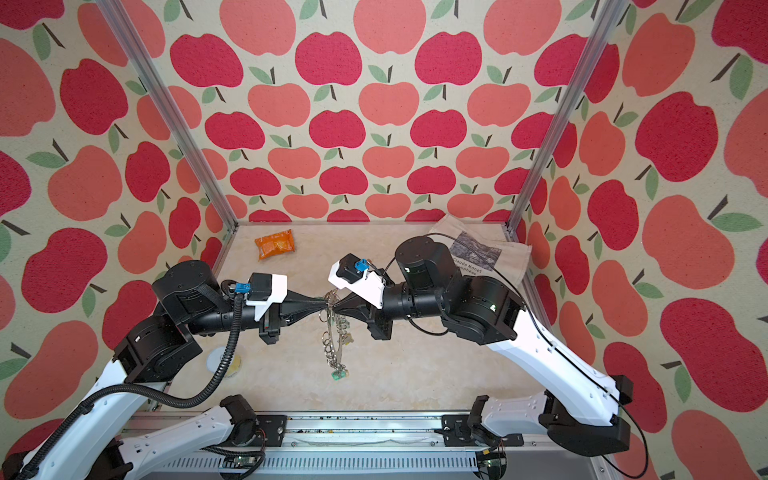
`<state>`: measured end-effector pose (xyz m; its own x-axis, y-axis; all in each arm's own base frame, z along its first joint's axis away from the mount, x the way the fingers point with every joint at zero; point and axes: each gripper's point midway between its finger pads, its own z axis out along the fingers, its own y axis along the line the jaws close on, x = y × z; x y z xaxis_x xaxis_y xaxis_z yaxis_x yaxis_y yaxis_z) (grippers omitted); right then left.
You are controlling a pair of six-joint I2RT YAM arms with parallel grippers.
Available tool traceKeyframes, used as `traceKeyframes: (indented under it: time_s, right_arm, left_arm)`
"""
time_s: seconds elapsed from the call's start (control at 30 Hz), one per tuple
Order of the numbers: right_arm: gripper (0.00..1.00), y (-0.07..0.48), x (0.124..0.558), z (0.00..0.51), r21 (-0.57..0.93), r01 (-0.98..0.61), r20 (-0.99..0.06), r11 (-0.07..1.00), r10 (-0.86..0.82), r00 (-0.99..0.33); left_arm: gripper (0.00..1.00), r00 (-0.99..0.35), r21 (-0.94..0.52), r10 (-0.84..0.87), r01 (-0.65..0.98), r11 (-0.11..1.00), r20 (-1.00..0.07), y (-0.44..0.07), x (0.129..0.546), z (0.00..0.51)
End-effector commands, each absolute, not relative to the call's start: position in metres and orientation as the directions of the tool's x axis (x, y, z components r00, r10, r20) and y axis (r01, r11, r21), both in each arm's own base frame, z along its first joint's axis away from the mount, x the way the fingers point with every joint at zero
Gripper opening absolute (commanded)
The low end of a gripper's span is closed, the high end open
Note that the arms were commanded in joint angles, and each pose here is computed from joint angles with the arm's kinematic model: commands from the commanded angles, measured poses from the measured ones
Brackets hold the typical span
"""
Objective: Put the keys on the keyring
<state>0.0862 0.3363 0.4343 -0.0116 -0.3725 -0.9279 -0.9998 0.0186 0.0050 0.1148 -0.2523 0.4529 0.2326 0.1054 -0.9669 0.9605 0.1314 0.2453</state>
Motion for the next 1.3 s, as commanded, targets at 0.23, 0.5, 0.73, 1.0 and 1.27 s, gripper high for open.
traceKeyframes:
  time_s: [0.23, 0.5, 0.73, 1.0, 1.27]
  right_arm:
    - [0.0, 0.332, 0.081, 0.433, 0.031, -0.999, -0.938, 0.012, -0.345, -0.033]
    - [0.0, 0.341, 0.08, 0.417, 0.076, -0.997, -0.938, -0.005, -0.34, -0.07]
    - [0.0, 0.35, 0.077, 0.409, 0.114, -0.993, -0.941, -0.034, -0.325, -0.097]
    - [0.0, 0.356, 0.072, 0.41, 0.136, -0.988, -0.952, -0.071, -0.287, -0.11]
    - [0.16, 0.349, 0.075, 0.425, 0.108, -0.993, -0.967, -0.043, -0.237, -0.094]
  left_arm:
    - [0.0, 0.321, 0.288, -0.092, 0.921, 0.261, -0.943, -0.236, 0.123, 0.495]
    - [0.0, 0.342, 0.278, -0.196, 0.915, 0.294, -0.919, -0.229, 0.125, 0.51]
    - [0.0, 0.344, 0.269, -0.257, 0.92, 0.286, -0.903, -0.228, 0.127, 0.517]
    - [0.0, 0.332, 0.251, -0.298, 0.927, 0.28, -0.895, -0.228, 0.128, 0.52]
    - [0.0, 0.324, 0.25, -0.286, 0.932, 0.264, -0.902, -0.228, 0.127, 0.516]
